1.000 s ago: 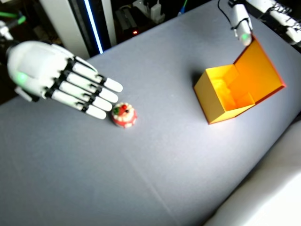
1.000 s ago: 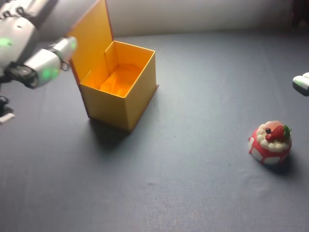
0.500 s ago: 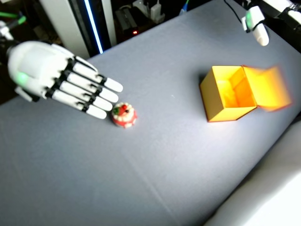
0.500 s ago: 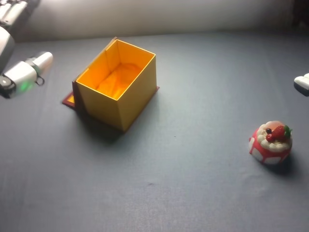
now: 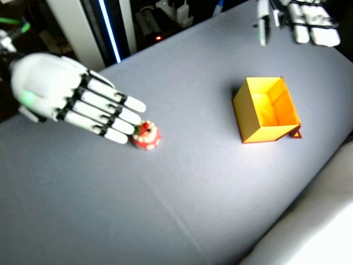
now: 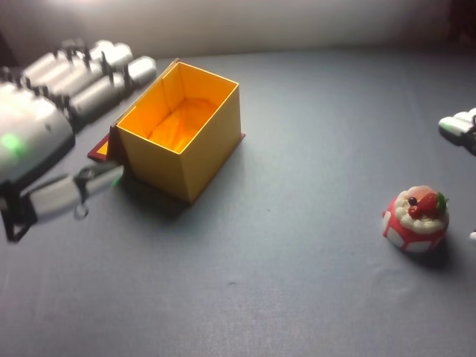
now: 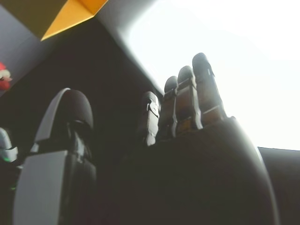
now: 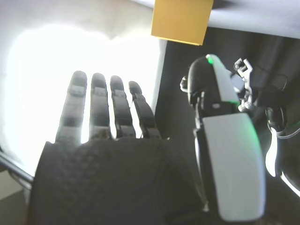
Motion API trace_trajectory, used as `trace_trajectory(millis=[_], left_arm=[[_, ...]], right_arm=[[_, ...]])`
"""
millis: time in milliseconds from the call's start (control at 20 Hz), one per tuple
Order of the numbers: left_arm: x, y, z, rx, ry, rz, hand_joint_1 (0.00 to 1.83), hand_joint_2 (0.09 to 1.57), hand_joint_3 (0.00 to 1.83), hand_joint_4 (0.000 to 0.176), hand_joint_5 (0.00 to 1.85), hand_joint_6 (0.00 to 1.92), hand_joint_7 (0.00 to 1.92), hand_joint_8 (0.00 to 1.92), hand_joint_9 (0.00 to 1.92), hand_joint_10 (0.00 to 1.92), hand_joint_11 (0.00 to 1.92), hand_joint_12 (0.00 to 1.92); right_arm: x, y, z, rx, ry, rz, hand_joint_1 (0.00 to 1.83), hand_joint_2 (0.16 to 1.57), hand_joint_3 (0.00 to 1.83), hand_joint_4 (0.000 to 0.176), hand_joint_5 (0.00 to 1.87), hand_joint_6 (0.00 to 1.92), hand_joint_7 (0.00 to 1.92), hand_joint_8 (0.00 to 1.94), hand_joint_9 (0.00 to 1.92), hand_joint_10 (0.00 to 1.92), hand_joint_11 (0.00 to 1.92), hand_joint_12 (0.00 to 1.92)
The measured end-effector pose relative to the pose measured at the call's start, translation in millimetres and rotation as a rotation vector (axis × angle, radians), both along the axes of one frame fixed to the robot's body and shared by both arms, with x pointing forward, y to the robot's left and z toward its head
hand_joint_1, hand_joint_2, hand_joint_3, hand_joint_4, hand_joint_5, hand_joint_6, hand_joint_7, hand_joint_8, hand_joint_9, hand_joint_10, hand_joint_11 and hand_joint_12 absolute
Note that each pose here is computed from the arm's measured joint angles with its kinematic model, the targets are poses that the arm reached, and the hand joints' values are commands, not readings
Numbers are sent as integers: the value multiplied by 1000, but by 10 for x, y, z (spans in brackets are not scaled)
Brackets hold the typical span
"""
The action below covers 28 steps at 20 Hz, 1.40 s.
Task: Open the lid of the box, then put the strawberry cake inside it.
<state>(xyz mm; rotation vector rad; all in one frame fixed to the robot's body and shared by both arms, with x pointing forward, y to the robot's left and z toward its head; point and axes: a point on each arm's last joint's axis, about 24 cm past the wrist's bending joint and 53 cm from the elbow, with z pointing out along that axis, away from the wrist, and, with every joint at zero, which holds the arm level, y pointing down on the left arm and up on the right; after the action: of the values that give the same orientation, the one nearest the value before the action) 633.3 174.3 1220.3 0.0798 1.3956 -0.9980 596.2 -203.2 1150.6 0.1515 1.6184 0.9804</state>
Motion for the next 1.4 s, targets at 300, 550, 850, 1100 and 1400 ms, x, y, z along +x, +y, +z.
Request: trace_trajectory(millis=[300, 550, 850, 1100, 1400], left_arm=[[-252, -191, -331, 141, 103, -119, 427, 1422, 11, 0, 251, 9, 55, 1, 0, 0, 1, 5], [-417, -368, -501, 185, 158, -211, 557, 1420, 2, 18, 277, 4, 16, 2, 0, 0, 25, 41], [-474, -449, -599, 200, 193, -247, 387, 1489, 5, 20, 252, 10, 0, 0, 0, 0, 0, 0], [-484, -454, -628, 204, 206, -253, 390, 1498, 3, 28, 163, 0, 0, 0, 0, 0, 0, 0], [-532, -531, -732, 234, 236, -290, 530, 1435, 0, 10, 232, 8, 50, 3, 63, 9, 0, 576]], right_arm=[[253, 199, -312, -21, 88, 16, 841, 1124, 12, 0, 56, 7, 74, 4, 82, 25, 0, 577], [443, 278, -523, -46, 148, 12, 954, 1111, 3, 0, 135, 12, 174, 15, 183, 70, 0, 1198], [605, 363, -588, -47, 176, 9, 1212, 1245, 10, 0, 730, 1107, 784, 1631, 1146, 1875, 1241, 1918], [600, 396, -309, -28, 128, 59, 1204, 1255, 3, 0, 720, 1137, 764, 1629, 792, 1889, 888, 1921], [638, 701, 376, 45, -45, 154, 1188, 1269, 1, 0, 691, 1361, 723, 1577, 1027, 1921, 1125, 1921]])
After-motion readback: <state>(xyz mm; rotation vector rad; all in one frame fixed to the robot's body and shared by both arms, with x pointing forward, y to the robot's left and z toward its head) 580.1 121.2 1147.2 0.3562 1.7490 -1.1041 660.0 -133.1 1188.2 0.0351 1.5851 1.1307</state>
